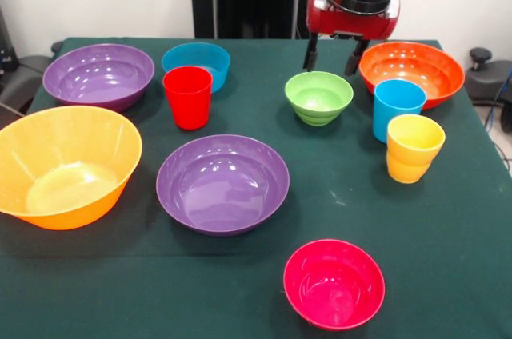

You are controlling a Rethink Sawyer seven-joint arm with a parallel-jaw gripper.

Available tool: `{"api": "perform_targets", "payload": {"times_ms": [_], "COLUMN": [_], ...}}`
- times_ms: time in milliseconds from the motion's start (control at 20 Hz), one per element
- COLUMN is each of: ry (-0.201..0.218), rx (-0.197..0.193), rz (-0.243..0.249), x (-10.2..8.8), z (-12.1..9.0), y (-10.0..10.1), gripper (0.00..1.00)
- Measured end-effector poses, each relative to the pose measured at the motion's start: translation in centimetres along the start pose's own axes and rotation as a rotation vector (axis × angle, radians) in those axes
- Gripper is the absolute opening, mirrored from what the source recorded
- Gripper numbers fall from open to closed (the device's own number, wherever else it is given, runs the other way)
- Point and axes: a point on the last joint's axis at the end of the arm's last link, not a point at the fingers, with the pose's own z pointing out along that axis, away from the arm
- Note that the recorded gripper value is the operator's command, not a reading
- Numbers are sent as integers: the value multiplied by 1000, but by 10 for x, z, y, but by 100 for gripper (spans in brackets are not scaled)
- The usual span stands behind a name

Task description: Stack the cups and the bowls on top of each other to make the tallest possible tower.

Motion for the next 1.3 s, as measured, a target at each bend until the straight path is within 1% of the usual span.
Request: {"api": "perform_targets", "payload": {"times_ms": [50, 250, 550, 1000, 1300], "ry": [-8, -14, -16, -7, 1], "rx": [-1, -1, 2, 1, -1], "rz": [-7, -21, -34, -48, -63], "x": [2, 8, 11, 20, 30], "z": [0, -1, -3, 2, 8], "y": [3, 11, 19, 25, 32], "gripper": [100, 100, 100, 100, 100]}}
